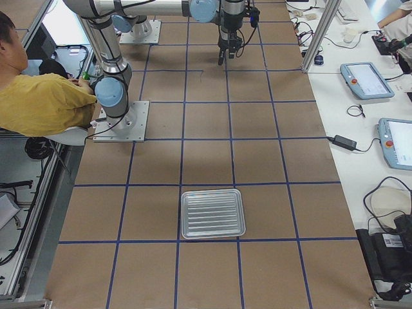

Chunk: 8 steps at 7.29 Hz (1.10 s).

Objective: Place bearing gear from tray to pile

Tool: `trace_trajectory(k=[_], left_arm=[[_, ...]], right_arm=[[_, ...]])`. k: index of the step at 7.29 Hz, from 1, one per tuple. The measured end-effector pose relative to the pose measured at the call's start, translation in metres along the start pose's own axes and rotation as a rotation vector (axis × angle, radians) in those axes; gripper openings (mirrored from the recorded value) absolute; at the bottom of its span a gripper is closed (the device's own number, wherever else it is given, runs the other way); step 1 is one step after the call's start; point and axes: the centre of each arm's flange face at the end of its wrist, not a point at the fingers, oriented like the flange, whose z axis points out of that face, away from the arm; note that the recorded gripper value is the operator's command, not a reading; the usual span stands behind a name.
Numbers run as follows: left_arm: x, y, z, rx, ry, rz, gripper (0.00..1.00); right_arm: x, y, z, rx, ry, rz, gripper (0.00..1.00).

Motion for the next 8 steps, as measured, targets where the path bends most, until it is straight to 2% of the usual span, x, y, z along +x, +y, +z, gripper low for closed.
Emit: trace_trajectory(k=[3, 5, 6, 8], left_arm=[[-0.002, -0.002, -0.015, 0.027, -0.006, 0.002, 0.00], [-0.026, -0.013, -0.034, 0.060, -0.029, -0.015, 0.00], [-0.068, -0.028, -0.047, 0.071, -0.054, -0.040, 0.00], [-0.192, -0.047, -0.071, 0.075, -0.091, -0.044, 0.00]], right_arm=[[0.000, -0.001, 0.001, 0.012, 0.002, -0.002, 1.00], [0.001, -0.001, 0.001, 0.014, 0.009, -0.003, 1.00], [0.001, -0.001, 0.001, 0.014, 0.010, -0.003, 1.00], [0.001, -0.001, 0.001, 0.014, 0.010, -0.007, 1.00]])
